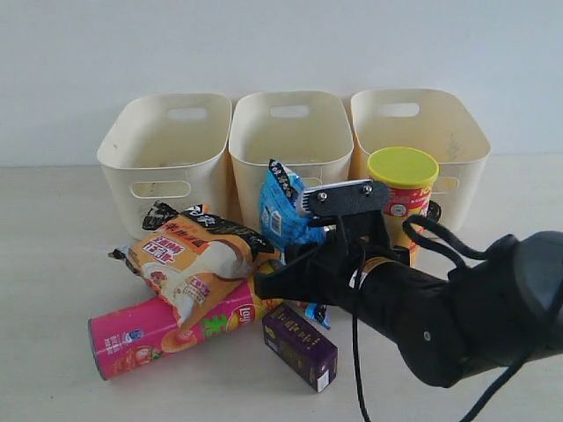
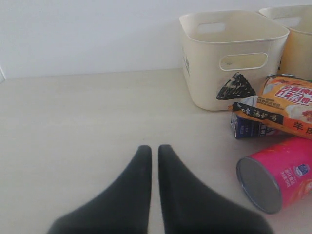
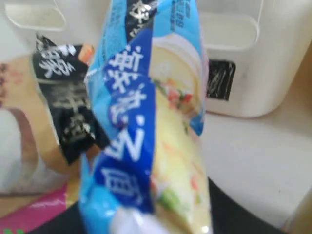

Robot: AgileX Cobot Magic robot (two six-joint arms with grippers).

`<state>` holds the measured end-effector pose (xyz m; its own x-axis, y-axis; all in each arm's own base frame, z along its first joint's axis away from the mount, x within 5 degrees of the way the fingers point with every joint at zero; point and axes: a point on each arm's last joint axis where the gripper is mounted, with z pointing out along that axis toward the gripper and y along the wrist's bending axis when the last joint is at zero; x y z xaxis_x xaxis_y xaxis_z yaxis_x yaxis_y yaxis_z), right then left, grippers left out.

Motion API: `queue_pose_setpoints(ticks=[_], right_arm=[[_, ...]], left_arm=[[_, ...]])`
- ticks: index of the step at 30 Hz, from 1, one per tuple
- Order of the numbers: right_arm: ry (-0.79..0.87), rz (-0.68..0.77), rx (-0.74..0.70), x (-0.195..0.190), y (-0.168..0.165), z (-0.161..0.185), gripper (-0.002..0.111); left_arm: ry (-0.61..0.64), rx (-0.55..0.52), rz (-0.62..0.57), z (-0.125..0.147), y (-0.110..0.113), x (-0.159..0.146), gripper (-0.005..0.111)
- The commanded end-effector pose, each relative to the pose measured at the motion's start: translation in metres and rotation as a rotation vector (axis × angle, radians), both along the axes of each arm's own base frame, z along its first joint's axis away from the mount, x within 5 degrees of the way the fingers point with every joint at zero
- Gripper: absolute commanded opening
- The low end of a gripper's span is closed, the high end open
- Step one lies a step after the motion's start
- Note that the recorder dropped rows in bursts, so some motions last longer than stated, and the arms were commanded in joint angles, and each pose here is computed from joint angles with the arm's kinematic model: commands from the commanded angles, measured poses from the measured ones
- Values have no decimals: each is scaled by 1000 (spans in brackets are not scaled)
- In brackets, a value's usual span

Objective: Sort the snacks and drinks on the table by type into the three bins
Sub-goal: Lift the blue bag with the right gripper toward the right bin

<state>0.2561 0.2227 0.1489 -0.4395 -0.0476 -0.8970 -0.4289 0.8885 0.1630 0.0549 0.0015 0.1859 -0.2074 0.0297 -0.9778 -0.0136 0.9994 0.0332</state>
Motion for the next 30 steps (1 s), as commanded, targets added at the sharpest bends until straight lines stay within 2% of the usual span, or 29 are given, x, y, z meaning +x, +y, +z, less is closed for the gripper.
queue_pose_setpoints(ticks=[1, 10, 23, 30], right_arm=[[-54, -6, 7, -2, -4, 25, 0], [-62, 24, 44, -12, -10, 59, 0], [-179, 31, 153, -26, -23, 113, 0], [-254, 23, 158, -15, -19, 148, 0]], left_arm=[[-11, 0, 2, 2, 0, 0, 4], [-11, 0, 2, 2, 0, 0, 4], [-11, 0, 2, 2, 0, 0, 4], [-11, 0, 2, 2, 0, 0, 4]])
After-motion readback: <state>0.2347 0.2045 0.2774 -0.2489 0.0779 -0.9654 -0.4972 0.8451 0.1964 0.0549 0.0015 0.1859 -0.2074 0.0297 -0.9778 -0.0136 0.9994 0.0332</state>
